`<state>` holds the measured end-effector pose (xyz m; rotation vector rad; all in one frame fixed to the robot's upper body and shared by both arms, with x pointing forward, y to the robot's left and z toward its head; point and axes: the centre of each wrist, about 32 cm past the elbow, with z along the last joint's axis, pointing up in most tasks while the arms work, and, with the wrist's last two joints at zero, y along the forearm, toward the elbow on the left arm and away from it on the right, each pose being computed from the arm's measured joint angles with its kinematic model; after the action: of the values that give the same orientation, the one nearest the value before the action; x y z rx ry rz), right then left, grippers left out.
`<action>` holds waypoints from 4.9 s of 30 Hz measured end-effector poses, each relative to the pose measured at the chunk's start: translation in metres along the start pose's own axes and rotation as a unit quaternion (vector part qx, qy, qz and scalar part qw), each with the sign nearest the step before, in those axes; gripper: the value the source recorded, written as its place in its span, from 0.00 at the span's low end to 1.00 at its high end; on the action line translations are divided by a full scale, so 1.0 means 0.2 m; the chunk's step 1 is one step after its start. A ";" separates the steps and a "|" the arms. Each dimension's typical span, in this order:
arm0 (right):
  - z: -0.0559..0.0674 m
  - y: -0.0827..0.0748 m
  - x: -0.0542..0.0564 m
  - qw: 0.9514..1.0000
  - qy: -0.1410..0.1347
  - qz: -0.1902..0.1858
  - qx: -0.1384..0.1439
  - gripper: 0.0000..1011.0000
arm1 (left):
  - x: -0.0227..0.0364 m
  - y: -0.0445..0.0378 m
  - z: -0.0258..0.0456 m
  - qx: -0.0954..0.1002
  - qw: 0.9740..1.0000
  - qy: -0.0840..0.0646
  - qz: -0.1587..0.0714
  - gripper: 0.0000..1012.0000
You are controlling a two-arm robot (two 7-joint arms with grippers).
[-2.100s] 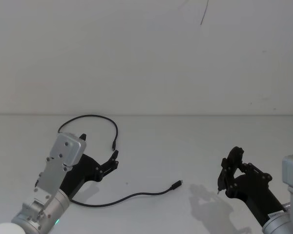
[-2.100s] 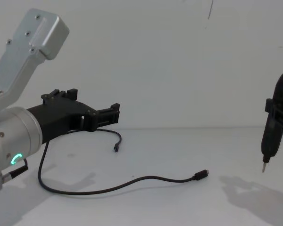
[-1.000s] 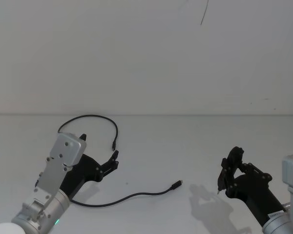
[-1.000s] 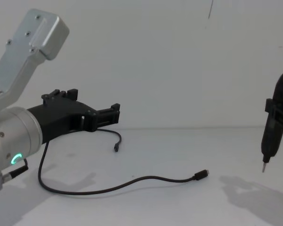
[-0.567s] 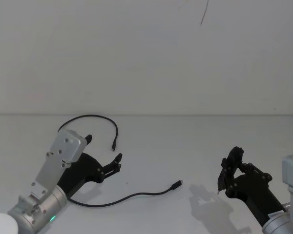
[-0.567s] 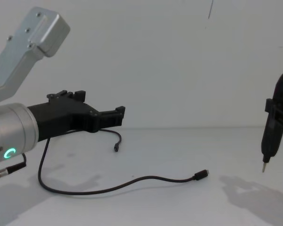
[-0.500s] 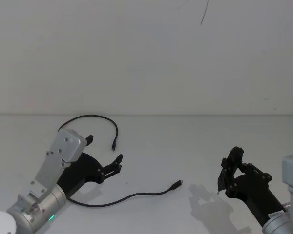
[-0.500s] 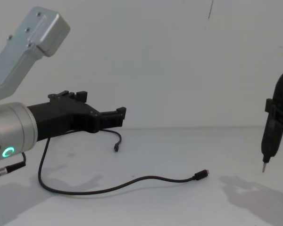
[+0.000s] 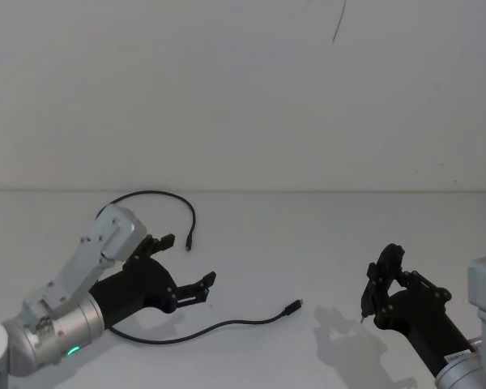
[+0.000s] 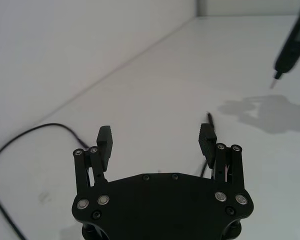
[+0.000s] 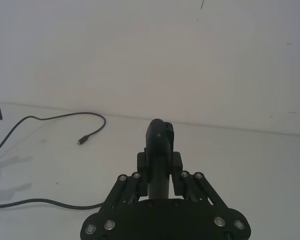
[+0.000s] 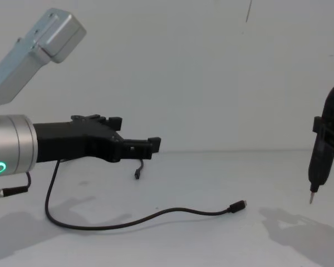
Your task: Pick up the data cable with the one hand.
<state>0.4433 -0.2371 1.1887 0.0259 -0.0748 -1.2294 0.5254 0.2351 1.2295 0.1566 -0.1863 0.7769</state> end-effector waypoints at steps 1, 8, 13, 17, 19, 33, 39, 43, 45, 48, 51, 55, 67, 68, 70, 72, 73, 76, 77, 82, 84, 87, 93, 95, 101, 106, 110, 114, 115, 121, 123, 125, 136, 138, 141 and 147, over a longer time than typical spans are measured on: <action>0.00 0.00 0.00 1.000 0.000 0.000 0.000 0.26 | 0.009 -0.002 0.002 0.002 1.000 0.001 -0.006 0.99; 0.00 0.00 0.00 1.000 0.000 0.000 0.000 0.26 | 0.116 -0.033 0.020 0.022 0.997 0.018 -0.075 0.99; 0.00 0.00 0.00 1.000 0.000 0.000 0.000 0.26 | 0.184 -0.065 0.026 0.038 0.992 0.031 -0.114 0.99; 0.00 0.00 0.00 1.000 0.000 0.000 0.000 0.26 | 0.243 -0.099 0.027 0.055 0.986 0.043 -0.151 0.99; 0.00 0.00 0.00 1.000 0.000 0.000 0.000 0.26 | 0.275 -0.123 0.024 0.065 0.982 0.049 -0.168 0.99; 0.00 0.00 0.00 1.000 0.000 0.000 0.000 0.26 | 0.421 -0.290 0.021 0.140 0.956 0.048 -0.255 0.99; 0.00 0.00 0.00 1.000 0.000 0.000 0.000 0.26 | 0.425 -0.339 0.033 0.158 0.951 0.023 -0.265 0.99; 0.00 0.00 0.00 1.000 0.000 0.000 0.000 0.26 | 0.414 -0.378 0.040 0.167 0.948 0.003 -0.270 0.99; 0.00 0.00 0.00 1.000 0.000 0.000 0.000 0.26 | 0.409 -0.388 0.041 0.169 0.948 -0.002 -0.270 0.99; 0.00 0.00 0.00 1.000 0.000 0.000 0.000 0.26 | 0.396 -0.412 0.040 0.174 0.947 -0.012 -0.271 0.99; 0.00 0.00 0.00 1.000 0.000 0.000 0.000 0.26 | 0.389 -0.425 0.037 0.177 0.946 -0.015 -0.271 0.99; 0.00 0.00 0.00 1.000 0.000 0.000 0.000 0.26 | 0.379 -0.444 0.032 0.181 0.946 -0.016 -0.269 0.99; 0.00 0.00 0.00 1.000 0.000 0.000 0.000 0.26 | 0.359 -0.485 0.006 0.187 0.948 0.004 -0.258 0.99; 0.00 0.00 0.00 1.000 0.000 0.000 0.000 0.26 | 0.358 -0.488 0.003 0.187 0.948 0.007 -0.256 0.99; 0.00 0.00 0.00 1.000 0.000 0.000 0.000 0.26 | 0.357 -0.493 0.001 0.187 0.949 0.010 -0.254 0.97; 0.00 0.00 0.00 1.000 0.000 0.000 0.000 0.26 | 0.356 -0.496 -0.001 0.188 0.949 0.012 -0.253 0.95; 0.00 0.00 0.00 1.000 0.000 0.000 0.000 0.26 | 0.355 -0.497 -0.002 0.188 0.949 0.013 -0.253 0.93; 0.00 0.00 0.00 1.000 0.000 0.000 0.000 0.26 | 0.355 -0.500 -0.005 0.188 0.949 0.017 -0.251 0.86; 0.00 0.00 0.00 1.000 0.000 0.000 0.000 0.26 | 0.354 -0.501 -0.006 0.188 0.950 0.017 -0.251 0.84; 0.00 0.00 0.00 1.000 0.000 0.000 0.000 0.26 | 0.352 -0.506 -0.008 0.188 0.950 0.021 -0.249 0.70; 0.00 0.00 0.00 1.000 0.000 0.000 0.000 0.26 | 0.351 -0.508 -0.010 0.188 0.950 0.023 -0.248 0.62; 0.00 0.00 0.00 1.000 0.000 0.000 0.000 0.26 | 0.350 -0.510 -0.011 0.188 0.950 0.024 -0.248 0.51; 0.00 0.00 0.00 1.000 0.000 0.000 0.000 0.26 | 0.350 -0.512 -0.012 0.188 0.950 0.026 -0.247 0.33; 0.00 0.00 0.00 1.000 0.000 0.000 0.000 0.26 | 0.350 -0.512 -0.012 0.188 0.950 0.026 -0.246 0.28; 0.00 0.00 0.00 1.000 0.000 0.000 0.000 0.26 | 0.350 -0.514 -0.012 0.188 0.950 0.027 -0.246 0.09; 0.00 0.00 0.00 1.000 0.000 0.000 0.000 0.26 | 0.349 -0.514 -0.013 0.188 0.950 0.027 -0.246 0.04; 0.00 0.00 0.00 1.000 0.000 0.000 0.000 0.26 | 0.349 -0.515 -0.013 0.188 0.950 0.028 -0.246 0.04; 0.00 0.00 0.00 1.000 0.000 0.000 0.000 0.26 | 0.349 -0.515 -0.013 0.188 0.951 0.027 -0.245 0.04; 0.00 0.00 0.00 1.000 0.000 0.000 0.001 0.26 | 0.349 -0.515 -0.012 0.188 0.951 0.027 -0.245 0.04; 0.03 -0.01 0.02 1.000 0.003 0.006 0.012 0.26 | 0.333 -0.515 -0.004 0.174 0.954 0.014 -0.245 0.04; 0.04 -0.01 0.03 1.000 0.005 0.009 0.016 0.26 | 0.328 -0.515 -0.001 0.169 0.955 0.010 -0.245 0.04; 0.07 -0.02 0.04 1.000 0.010 0.015 0.026 0.26 | 0.318 -0.511 0.006 0.157 0.956 -0.001 -0.246 0.04; 0.17 -0.05 0.09 0.998 0.017 0.035 0.058 0.26 | 0.277 -0.477 0.044 0.100 0.961 -0.050 -0.255 0.04; 0.19 -0.06 0.10 0.997 0.017 0.038 0.062 0.26 | 0.267 -0.461 0.055 0.083 0.961 -0.062 -0.258 0.04; 0.20 -0.07 0.10 0.997 0.017 0.040 0.067 0.26 | 0.253 -0.439 0.071 0.061 0.960 -0.078 -0.262 0.04; 0.23 -0.09 0.09 0.996 0.016 0.044 0.074 0.26 | 0.225 -0.376 0.108 0.015 0.956 -0.111 -0.270 0.04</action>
<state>0.4299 -0.2589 1.2344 0.1683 -0.1380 -1.1326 0.6078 0.2084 1.2552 0.3090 -0.3275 0.2142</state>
